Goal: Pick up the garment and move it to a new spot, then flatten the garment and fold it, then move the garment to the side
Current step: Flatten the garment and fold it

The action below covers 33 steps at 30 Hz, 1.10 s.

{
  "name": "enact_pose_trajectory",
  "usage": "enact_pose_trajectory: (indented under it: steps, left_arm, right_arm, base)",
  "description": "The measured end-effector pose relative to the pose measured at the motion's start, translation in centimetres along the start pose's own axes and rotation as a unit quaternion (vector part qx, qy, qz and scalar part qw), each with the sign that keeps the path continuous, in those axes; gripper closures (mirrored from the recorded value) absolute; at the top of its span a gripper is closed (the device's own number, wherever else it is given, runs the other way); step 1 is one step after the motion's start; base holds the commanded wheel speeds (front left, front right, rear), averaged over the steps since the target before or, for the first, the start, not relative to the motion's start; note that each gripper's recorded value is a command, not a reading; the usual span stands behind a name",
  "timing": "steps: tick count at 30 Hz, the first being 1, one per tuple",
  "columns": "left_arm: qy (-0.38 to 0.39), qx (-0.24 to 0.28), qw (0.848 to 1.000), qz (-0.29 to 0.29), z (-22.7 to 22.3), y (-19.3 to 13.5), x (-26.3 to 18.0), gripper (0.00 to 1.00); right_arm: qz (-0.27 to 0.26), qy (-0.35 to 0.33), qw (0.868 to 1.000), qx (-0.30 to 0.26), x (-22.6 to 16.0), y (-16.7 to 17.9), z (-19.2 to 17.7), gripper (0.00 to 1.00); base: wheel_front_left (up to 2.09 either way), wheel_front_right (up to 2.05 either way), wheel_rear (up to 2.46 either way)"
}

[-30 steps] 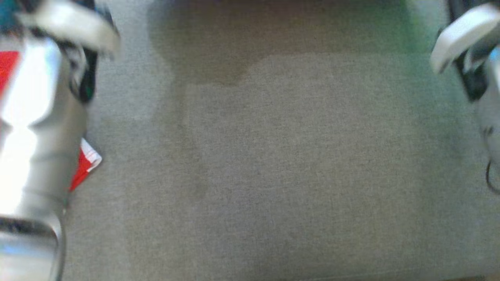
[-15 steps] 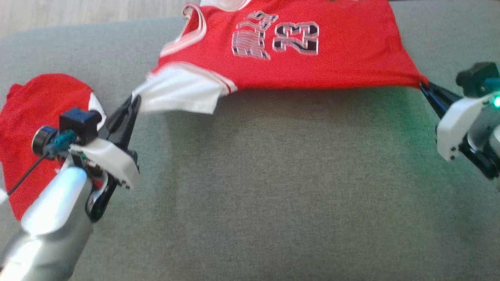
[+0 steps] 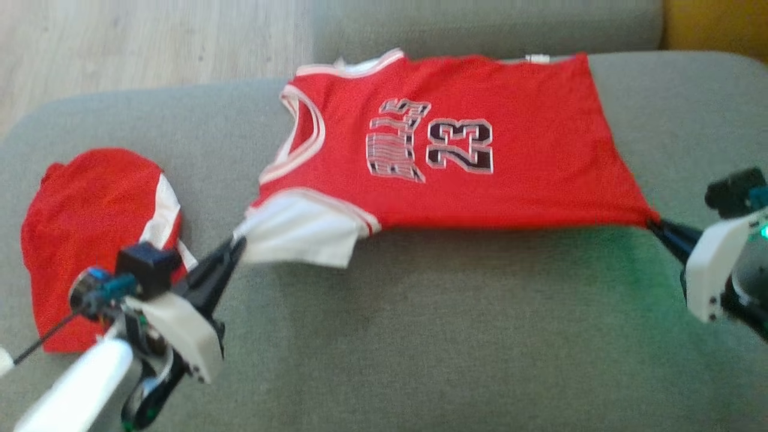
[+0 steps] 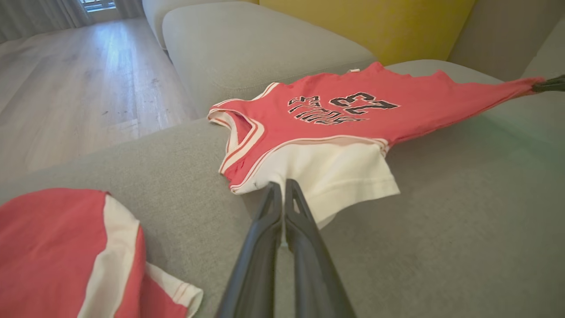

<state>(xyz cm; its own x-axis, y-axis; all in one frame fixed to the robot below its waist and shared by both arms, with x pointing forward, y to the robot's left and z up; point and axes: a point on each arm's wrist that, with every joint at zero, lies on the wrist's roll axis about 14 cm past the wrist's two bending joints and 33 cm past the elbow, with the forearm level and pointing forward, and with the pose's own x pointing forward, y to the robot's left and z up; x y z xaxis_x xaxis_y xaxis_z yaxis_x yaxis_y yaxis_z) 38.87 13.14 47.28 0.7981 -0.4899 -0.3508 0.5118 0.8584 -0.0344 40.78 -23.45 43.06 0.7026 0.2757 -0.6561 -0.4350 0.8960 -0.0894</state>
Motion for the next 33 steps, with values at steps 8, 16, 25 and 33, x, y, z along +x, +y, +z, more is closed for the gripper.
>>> enact_pose_trajectory:
  steps: [8,16,25,33]
  left_arm:
    - [0.040,-0.006,0.999,-0.027,-1.4,-3.4,-4.5,1.00]
    - [0.048,-0.011,0.998,-0.039,-1.0,-5.2,-6.2,1.00]
    - [0.065,0.000,0.998,-0.025,-1.4,-4.2,-5.3,1.00]
    - [0.071,0.036,0.996,-0.025,0.5,-2.0,-2.1,1.00]
  right_arm:
    - [0.019,0.050,0.997,0.054,-4.3,1.7,-4.8,1.00]
    - [0.032,0.057,0.995,0.070,-6.3,2.3,-5.6,1.00]
    - [0.026,0.057,0.996,0.062,-5.7,1.7,-5.1,1.00]
    - [0.017,0.058,0.996,0.061,-3.6,0.5,-3.5,1.00]
  base:
    - [0.00,0.00,0.00]
    - [0.00,0.00,0.00]
    - [0.00,0.00,0.00]
    - [0.00,0.00,0.00]
